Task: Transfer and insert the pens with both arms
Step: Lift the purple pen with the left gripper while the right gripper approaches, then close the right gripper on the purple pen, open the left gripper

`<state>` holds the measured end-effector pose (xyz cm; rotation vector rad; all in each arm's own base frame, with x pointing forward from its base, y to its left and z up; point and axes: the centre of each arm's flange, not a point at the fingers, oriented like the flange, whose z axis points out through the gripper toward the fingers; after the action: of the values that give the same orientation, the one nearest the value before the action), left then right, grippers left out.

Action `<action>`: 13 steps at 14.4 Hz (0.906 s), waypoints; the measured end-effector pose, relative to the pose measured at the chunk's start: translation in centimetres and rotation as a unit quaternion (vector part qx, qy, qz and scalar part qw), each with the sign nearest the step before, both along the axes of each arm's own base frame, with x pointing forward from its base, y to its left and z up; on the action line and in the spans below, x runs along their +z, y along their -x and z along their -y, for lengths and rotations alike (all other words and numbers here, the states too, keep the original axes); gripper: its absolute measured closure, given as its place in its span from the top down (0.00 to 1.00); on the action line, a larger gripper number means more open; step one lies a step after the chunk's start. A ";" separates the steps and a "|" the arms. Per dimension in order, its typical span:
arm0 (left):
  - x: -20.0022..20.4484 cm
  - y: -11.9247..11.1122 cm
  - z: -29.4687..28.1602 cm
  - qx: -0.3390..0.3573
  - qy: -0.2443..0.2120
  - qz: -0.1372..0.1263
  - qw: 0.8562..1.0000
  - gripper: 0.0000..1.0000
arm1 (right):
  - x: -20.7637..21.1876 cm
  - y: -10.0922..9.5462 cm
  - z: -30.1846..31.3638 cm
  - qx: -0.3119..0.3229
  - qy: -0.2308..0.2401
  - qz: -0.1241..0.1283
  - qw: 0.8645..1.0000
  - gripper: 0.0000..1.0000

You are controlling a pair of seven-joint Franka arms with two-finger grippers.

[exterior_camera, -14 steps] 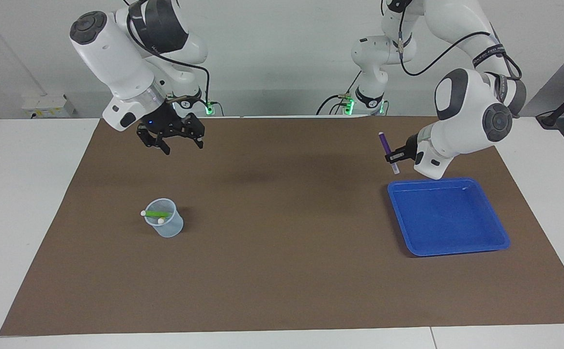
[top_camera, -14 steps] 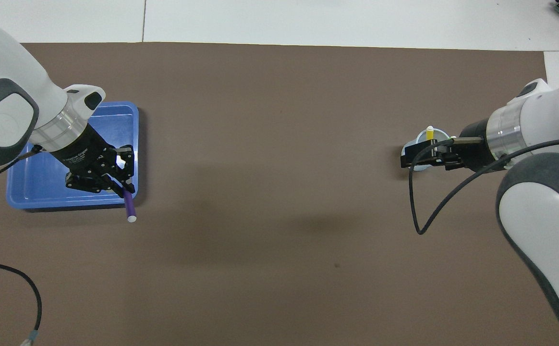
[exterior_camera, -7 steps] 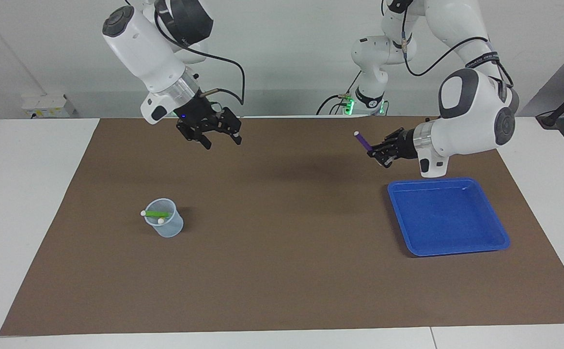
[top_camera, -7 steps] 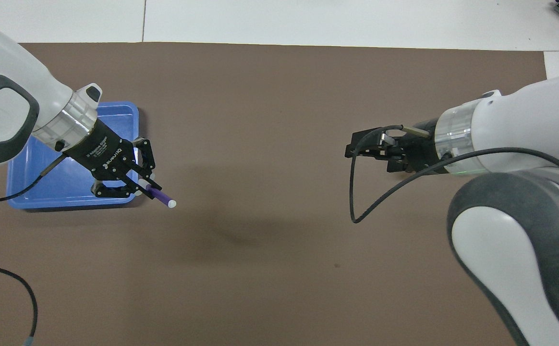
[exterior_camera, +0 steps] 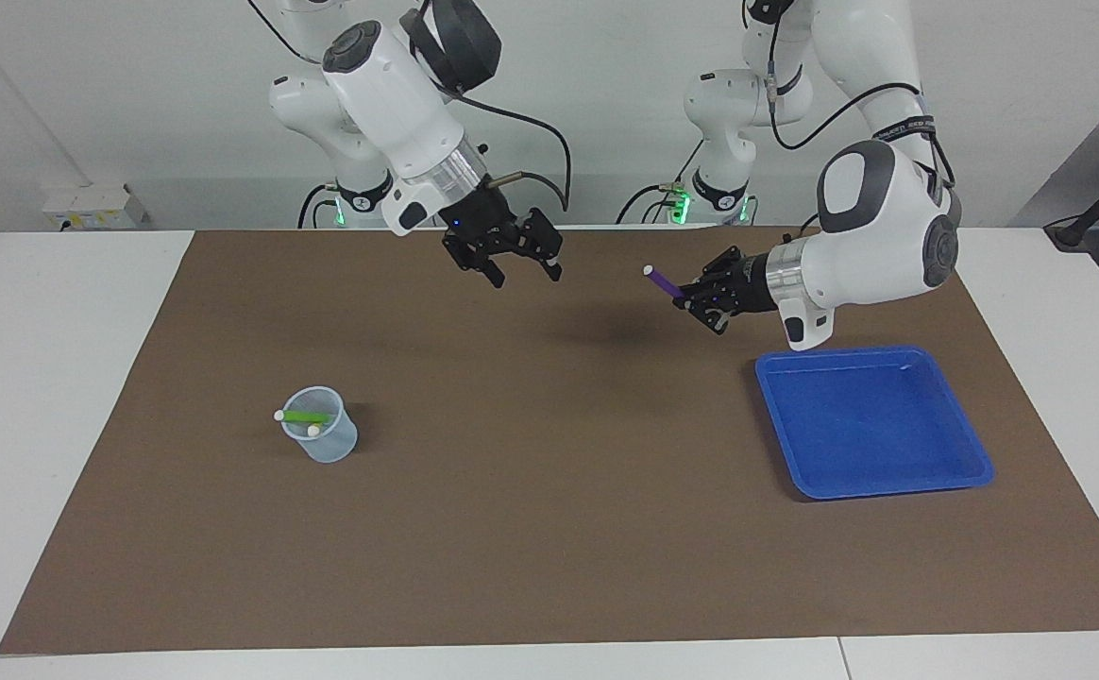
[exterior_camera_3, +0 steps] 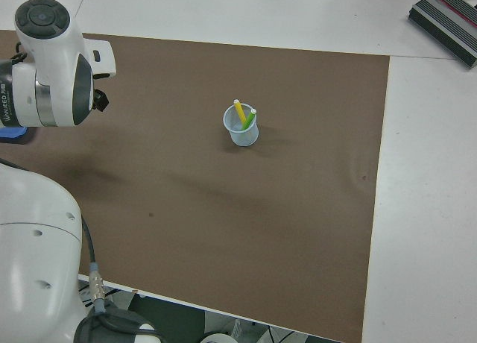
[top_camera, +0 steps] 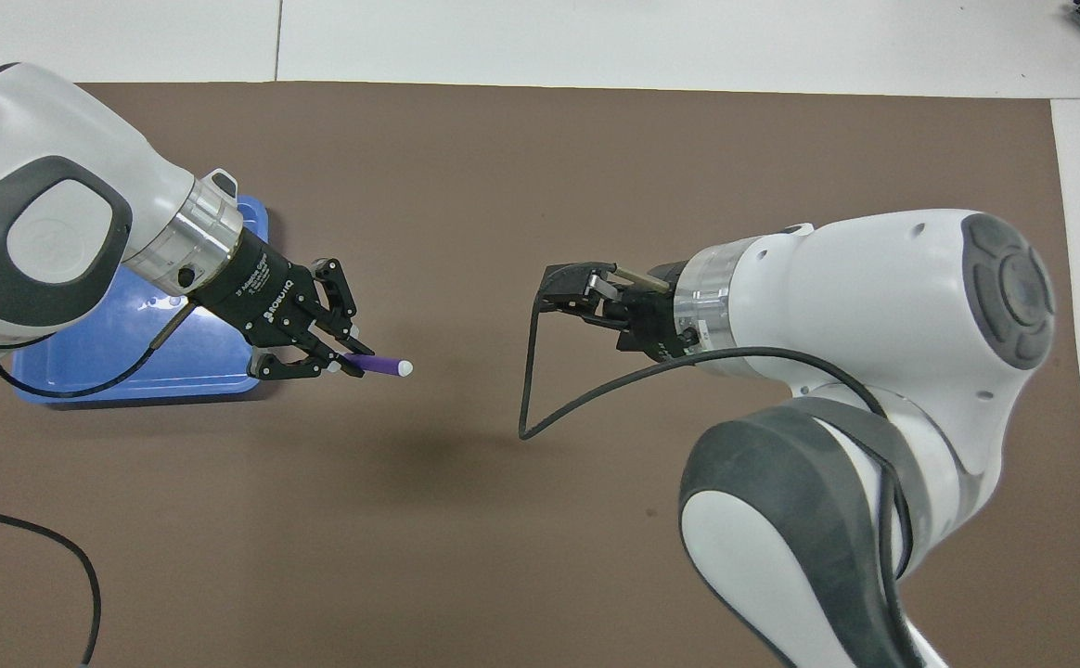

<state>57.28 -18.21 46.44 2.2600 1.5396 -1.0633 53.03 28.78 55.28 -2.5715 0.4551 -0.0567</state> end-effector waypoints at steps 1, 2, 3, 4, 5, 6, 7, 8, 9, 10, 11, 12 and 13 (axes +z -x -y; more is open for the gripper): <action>-0.4 0.1 0.4 0.015 0.011 -0.006 1.000 0.17 | -0.1 0.1 -0.6 0.000 -0.004 0.005 1.000 1.00; -0.9 0.3 0.7 0.029 0.020 -0.012 0.999 0.17 | -0.3 0.3 -1.3 0.003 -0.007 0.009 1.000 1.00; -1.4 0.6 0.9 0.038 0.026 -0.018 0.999 0.17 | -0.6 0.5 -2.1 0.007 -0.008 0.012 1.000 1.00; -2.0 1.0 0.9 0.044 0.029 -0.024 0.998 0.17 | -1.0 0.7 -2.8 0.012 -0.008 0.011 1.000 1.00; -2.3 1.4 0.9 0.049 0.031 -0.028 0.998 0.17 | -1.5 0.9 -3.5 0.018 -0.007 0.010 1.000 1.00; -2.5 1.6 0.9 0.054 0.034 -0.029 0.998 0.17 | -1.9 1.0 -4.1 0.027 -0.006 0.013 1.000 1.00; -2.5 1.8 1.1 0.058 0.036 -0.028 0.997 0.17 | -2.3 1.1 -4.5 0.041 -0.004 0.018 0.999 1.00; -2.6 1.9 1.7 0.063 0.037 -0.026 0.997 0.17 | -2.8 1.0 -4.6 0.053 -0.002 0.020 0.998 1.00; -2.5 2.0 2.6 0.072 0.037 -0.025 0.996 0.17 | -3.2 0.8 -4.6 0.059 -0.004 0.022 0.998 1.00; -2.5 2.1 3.9 0.083 0.037 -0.023 0.996 0.17 | -3.6 0.5 -4.7 0.062 -0.007 0.026 0.998 1.00; -2.4 2.3 5.2 0.093 0.036 -0.019 0.995 0.17 | -4.0 0.4 -4.9 0.065 -0.008 0.030 0.997 1.00; -2.6 2.5 6.4 0.099 0.033 -0.014 0.994 0.17 | -4.3 0.4 -5.3 0.068 -0.008 0.032 0.997 1.00; -2.8 2.7 7.2 0.102 0.031 -0.011 0.994 0.17 | -4.5 0.7 -5.9 0.072 -0.009 0.033 0.997 1.00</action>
<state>54.58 -25.46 43.66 2.0061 1.6785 -1.0645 52.34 34.72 50.77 -2.5696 0.2441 -0.0846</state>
